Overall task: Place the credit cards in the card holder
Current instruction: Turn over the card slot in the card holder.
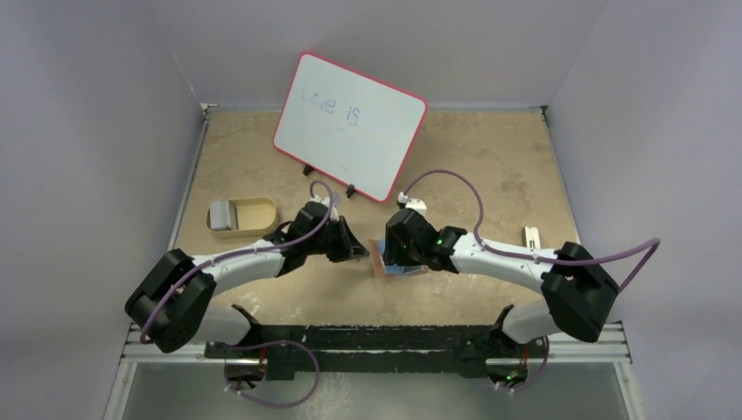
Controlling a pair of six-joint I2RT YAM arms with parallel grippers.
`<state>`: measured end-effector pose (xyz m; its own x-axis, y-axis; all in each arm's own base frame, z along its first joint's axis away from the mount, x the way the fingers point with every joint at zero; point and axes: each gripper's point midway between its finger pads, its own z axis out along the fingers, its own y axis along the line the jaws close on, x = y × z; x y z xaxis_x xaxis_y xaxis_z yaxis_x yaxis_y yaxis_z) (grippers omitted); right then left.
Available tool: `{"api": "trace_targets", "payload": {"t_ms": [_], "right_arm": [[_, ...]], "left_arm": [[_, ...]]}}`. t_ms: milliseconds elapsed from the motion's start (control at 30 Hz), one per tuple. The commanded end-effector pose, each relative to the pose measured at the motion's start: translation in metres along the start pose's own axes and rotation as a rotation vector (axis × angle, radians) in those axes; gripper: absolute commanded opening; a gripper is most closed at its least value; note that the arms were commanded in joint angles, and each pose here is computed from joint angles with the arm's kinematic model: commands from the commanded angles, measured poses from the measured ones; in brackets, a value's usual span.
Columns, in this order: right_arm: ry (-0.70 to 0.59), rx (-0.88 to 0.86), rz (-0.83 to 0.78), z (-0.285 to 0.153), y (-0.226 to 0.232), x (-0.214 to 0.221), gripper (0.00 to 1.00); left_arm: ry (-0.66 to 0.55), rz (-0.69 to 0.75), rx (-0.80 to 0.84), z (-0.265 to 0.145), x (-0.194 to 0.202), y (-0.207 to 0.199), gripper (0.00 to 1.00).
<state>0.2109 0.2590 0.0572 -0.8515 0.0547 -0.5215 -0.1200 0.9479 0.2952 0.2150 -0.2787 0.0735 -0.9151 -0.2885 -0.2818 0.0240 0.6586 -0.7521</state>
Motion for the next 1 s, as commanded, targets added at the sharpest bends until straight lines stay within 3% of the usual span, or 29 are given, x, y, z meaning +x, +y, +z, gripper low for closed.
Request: {"api": "trace_targets", "payload": {"t_ms": [0,533,967], "right_arm": [[-0.052,0.108,-0.005,-0.010,-0.015,-0.016,0.54],[-0.058,0.230,-0.062,-0.014,-0.027,-0.025,0.63],[-0.037,0.242,-0.052,-0.025,-0.034,-0.018,0.58]], "left_arm": [[-0.045,0.064,0.058,-0.005,-0.015,-0.025,0.00],[-0.035,0.083,0.036,-0.002,-0.013,-0.019,0.00],[-0.042,0.204,-0.197,0.009,-0.029,0.022,0.00]]}}
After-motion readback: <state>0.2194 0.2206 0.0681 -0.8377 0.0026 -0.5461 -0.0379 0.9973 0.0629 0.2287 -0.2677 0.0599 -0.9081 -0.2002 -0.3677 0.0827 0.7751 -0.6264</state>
